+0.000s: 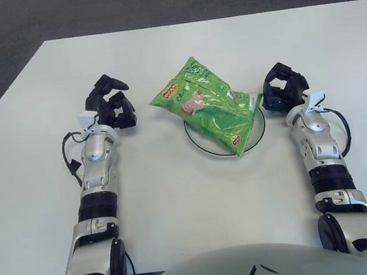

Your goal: Put the snack into the plate.

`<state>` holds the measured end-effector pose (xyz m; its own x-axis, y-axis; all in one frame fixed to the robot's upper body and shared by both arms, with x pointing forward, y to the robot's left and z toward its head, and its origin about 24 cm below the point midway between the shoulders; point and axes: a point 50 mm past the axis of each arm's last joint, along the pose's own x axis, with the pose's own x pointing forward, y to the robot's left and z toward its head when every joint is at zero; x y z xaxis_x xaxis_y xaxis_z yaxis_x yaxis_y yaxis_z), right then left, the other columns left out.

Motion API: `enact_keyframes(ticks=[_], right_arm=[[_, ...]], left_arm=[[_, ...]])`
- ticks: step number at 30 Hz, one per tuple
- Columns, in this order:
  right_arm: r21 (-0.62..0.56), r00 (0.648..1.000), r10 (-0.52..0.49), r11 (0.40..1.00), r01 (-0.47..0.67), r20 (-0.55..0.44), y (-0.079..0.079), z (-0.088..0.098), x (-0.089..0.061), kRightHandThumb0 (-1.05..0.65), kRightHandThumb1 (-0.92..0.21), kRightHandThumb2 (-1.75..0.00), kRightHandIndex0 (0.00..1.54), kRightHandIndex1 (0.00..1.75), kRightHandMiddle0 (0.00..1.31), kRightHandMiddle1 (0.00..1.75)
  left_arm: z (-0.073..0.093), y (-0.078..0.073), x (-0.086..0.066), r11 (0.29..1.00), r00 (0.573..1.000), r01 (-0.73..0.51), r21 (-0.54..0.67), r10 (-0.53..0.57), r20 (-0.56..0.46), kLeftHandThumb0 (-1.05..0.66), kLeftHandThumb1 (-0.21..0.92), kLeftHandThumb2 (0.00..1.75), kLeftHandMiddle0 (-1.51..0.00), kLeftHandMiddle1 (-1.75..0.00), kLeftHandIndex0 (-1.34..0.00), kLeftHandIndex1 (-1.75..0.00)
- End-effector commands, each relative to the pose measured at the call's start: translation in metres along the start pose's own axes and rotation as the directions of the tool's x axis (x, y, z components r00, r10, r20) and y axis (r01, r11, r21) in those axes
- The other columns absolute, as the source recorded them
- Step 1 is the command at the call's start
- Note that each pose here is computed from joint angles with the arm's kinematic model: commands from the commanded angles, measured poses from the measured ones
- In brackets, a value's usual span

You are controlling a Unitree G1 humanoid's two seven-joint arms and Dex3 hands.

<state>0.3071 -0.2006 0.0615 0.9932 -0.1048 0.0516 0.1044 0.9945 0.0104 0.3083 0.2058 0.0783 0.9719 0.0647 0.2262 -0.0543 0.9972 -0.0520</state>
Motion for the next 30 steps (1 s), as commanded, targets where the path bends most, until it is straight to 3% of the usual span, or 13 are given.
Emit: enact_keyframes(ticks=[1, 18, 30], right_arm=[[0.017, 0.989, -0.020, 1.000, 0.022, -0.146, -0.005, -0.034, -0.019, -0.51, -0.26, -1.39, 1.31, 1.75, 0.66, 1.75], [0.021, 0.989, -0.015, 1.000, 0.018, -0.149, -0.005, -0.034, -0.020, -0.50, -0.26, -1.38, 1.30, 1.75, 0.66, 1.75], [0.017, 0.989, -0.011, 1.000, 0.013, -0.145, -0.004, -0.034, -0.019, -0.50, -0.26, -1.38, 1.31, 1.75, 0.66, 1.75]], left_arm=[[-0.020, 0.001, -0.018, 1.000, 0.995, -0.014, -0.014, 0.012, -0.104, -0.50, 0.26, 1.39, -1.33, -1.75, -0.67, -1.74], [-0.032, -0.010, -0.035, 0.999, 0.979, -0.035, -0.004, 0.034, -0.203, -0.51, 0.25, 1.40, -1.35, -1.75, -0.67, -1.75], [-0.030, -0.021, -0.040, 1.000, 0.979, -0.024, 0.008, 0.026, -0.200, -0.51, 0.25, 1.40, -1.34, -1.75, -0.67, -1.75]])
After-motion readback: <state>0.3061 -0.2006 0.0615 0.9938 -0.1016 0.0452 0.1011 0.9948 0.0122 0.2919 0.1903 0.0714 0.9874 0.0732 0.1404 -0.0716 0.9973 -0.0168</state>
